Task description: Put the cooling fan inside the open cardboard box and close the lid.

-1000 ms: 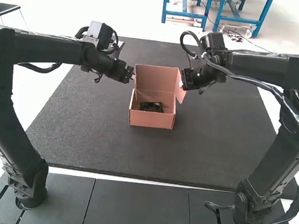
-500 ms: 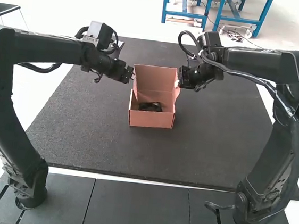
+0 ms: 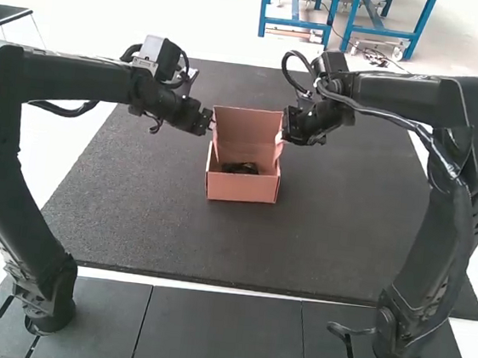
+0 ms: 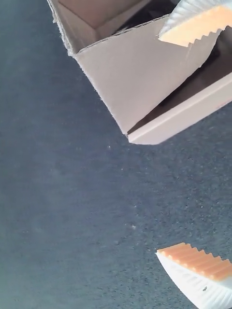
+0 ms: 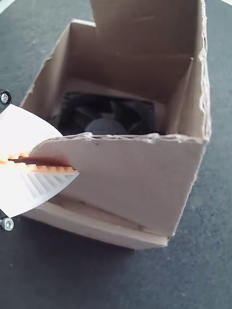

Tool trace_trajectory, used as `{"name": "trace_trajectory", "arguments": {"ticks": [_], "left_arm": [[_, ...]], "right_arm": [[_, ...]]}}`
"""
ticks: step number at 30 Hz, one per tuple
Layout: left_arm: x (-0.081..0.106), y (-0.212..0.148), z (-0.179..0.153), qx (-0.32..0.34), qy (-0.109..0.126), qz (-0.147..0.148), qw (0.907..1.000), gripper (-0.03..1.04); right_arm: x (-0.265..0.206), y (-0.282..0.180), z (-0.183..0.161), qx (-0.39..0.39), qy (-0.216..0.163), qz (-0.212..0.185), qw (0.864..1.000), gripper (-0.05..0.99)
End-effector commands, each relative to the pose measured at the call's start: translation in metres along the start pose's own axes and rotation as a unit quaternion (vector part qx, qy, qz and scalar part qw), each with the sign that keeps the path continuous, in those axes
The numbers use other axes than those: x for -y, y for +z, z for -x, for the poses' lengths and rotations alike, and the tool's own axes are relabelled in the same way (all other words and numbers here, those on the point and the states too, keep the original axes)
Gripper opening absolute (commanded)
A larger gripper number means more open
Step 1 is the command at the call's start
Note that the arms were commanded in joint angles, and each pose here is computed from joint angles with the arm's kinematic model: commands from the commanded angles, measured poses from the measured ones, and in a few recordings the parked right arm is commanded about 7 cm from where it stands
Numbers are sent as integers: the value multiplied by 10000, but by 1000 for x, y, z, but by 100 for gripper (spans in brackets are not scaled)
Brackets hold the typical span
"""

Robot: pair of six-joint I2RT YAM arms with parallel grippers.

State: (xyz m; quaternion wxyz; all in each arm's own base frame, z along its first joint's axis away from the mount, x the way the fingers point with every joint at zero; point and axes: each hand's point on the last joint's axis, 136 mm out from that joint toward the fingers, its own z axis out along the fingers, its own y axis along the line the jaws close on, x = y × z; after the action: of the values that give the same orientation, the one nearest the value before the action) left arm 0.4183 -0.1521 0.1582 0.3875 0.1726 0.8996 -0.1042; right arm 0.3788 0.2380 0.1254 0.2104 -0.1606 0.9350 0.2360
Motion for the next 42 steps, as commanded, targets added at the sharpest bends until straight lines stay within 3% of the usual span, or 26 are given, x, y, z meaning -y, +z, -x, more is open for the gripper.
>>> {"name": "trace_trajectory", "arguments": {"ticks": [1, 11, 15, 20, 21, 25, 27, 29, 31, 37, 42], "left_arm": [[5, -10, 19, 231, 64, -92, 9997, 97], [4, -14, -10, -302, 175, -68, 9994, 97], [-16, -15, -33, -716, 289, 355, 9964, 97], [-46, -17, -45, -848, 151, 791, 9931, 97], [-51, -17, -42, -808, 129, 867, 9929, 97], [-63, -19, -29, -551, 99, 1099, 9924, 97], [-66, -18, -17, -325, 99, 1159, 9927, 97], [-67, -19, -8, -182, 118, 1192, 9926, 97], [-65, -18, -1, -112, 129, 1183, 9928, 97], [-65, -19, 26, 210, 91, 1186, 9927, 97], [-46, -18, 48, 450, 195, 938, 9944, 97]], "right_arm": [[-12, 11, -13, -283, 18, 185, 9994, -2], [-11, 13, -23, -453, -40, 153, 9988, -2], [-10, 14, -22, -446, -57, 116, 9989, -2], [-8, 13, -25, -497, -53, 75, 9987, -1], [-9, 13, -24, -483, -35, 77, 9988, 1], [-9, 9, -19, -447, -39, 44, 9990, 49], [-10, 6, -21, -518, -91, 34, 9986, 64], [-12, 0, -25, -647, -176, 25, 9977, 74], [-14, -8, -30, -799, -297, 47, 9964, 79], [-22, -40, -28, -685, -560, 80, 9960, 79], [-33, -73, -22, -319, -760, 88, 9966, 78]]}}
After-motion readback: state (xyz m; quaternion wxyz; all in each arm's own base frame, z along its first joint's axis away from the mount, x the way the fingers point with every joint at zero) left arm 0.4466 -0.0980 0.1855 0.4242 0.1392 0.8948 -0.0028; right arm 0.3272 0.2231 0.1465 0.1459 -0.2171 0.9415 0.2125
